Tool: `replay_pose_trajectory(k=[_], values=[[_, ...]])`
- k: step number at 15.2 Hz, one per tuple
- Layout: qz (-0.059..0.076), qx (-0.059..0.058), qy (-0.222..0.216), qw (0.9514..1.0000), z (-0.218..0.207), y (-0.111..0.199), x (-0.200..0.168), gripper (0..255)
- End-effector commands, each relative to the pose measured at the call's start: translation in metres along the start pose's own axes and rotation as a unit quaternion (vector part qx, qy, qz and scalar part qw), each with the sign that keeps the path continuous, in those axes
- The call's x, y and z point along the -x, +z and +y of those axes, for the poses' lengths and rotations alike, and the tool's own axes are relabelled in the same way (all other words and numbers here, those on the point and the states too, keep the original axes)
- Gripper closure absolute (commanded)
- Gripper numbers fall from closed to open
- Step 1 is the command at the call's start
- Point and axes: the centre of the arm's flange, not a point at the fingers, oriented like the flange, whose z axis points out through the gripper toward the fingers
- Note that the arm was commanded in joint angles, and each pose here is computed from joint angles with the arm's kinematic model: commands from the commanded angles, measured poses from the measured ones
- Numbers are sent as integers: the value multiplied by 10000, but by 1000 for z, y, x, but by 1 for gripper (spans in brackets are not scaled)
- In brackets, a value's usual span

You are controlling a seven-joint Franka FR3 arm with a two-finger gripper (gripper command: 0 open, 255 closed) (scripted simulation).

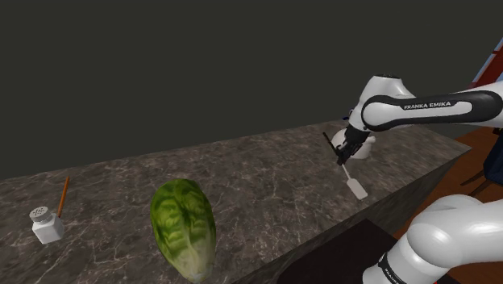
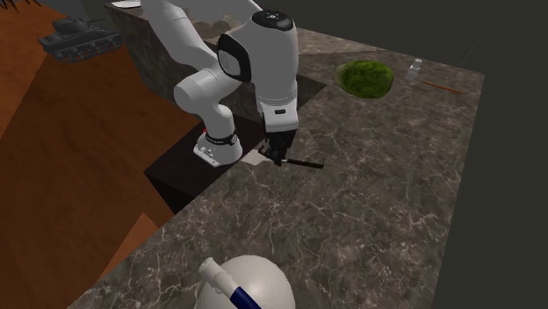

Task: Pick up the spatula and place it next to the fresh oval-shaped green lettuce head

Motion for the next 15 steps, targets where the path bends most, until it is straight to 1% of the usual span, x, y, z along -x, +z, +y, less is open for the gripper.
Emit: replay_pose_trajectory(k=[1,15], values=[[-3,0,0,10000,-1,-11,-1,255],[-3,0,0,10000,-1,-84,-6,255]])
